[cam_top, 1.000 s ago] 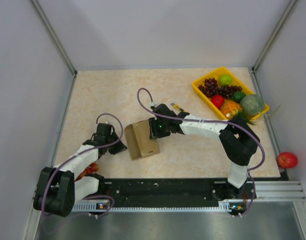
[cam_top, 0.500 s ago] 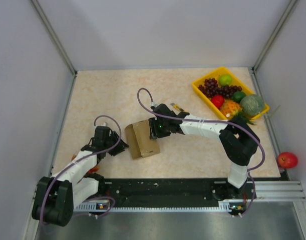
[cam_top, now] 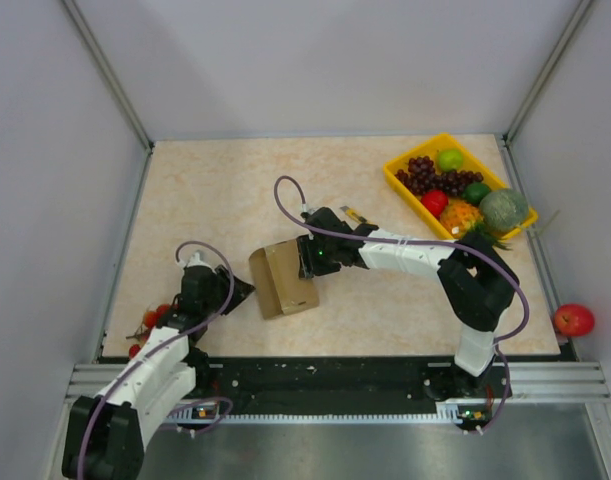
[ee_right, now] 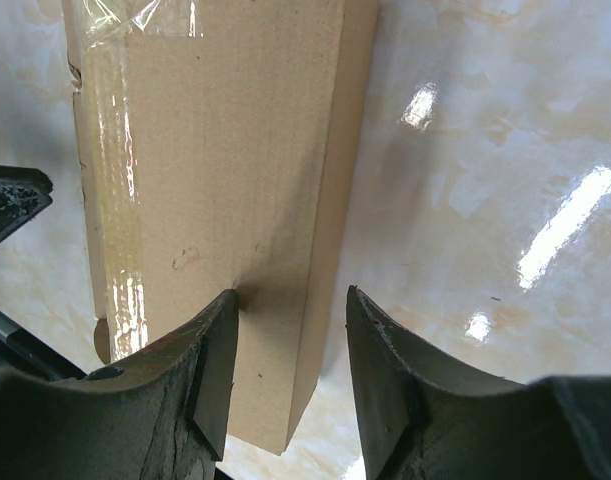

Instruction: Unpack the express box

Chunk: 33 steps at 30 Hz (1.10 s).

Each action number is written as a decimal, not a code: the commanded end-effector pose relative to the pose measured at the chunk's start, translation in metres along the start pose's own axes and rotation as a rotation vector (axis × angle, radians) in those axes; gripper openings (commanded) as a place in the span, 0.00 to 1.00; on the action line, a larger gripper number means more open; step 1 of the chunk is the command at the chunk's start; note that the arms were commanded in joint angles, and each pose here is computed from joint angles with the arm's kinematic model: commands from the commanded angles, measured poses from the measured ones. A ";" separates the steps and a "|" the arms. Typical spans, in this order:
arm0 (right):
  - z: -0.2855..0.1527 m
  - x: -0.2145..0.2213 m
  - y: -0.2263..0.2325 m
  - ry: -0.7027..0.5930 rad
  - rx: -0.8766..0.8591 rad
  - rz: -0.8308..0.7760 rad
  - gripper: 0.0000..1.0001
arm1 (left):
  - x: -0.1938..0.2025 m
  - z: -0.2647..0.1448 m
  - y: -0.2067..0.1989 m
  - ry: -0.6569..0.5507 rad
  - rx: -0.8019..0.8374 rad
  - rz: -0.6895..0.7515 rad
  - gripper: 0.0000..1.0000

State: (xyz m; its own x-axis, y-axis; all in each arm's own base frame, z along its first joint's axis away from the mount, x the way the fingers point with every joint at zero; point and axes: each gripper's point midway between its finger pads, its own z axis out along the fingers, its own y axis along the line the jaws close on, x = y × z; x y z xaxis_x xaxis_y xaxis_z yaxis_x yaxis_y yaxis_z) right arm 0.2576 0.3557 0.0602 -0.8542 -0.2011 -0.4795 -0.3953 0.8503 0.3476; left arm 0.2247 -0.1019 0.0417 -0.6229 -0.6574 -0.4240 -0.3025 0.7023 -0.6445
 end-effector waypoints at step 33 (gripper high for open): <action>-0.056 -0.048 -0.018 -0.144 0.110 -0.031 0.59 | -0.005 -0.001 -0.109 0.305 0.331 0.118 0.00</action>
State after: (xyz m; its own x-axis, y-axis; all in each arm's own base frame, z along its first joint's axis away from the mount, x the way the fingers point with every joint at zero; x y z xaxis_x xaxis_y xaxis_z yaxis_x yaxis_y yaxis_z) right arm 0.2679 0.3283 0.0731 -0.8444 -0.1901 -0.5009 -0.3631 0.8905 0.2741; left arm 0.2540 -0.1658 0.0729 -0.8269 -0.4930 -0.2704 -0.1174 0.6216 -0.7745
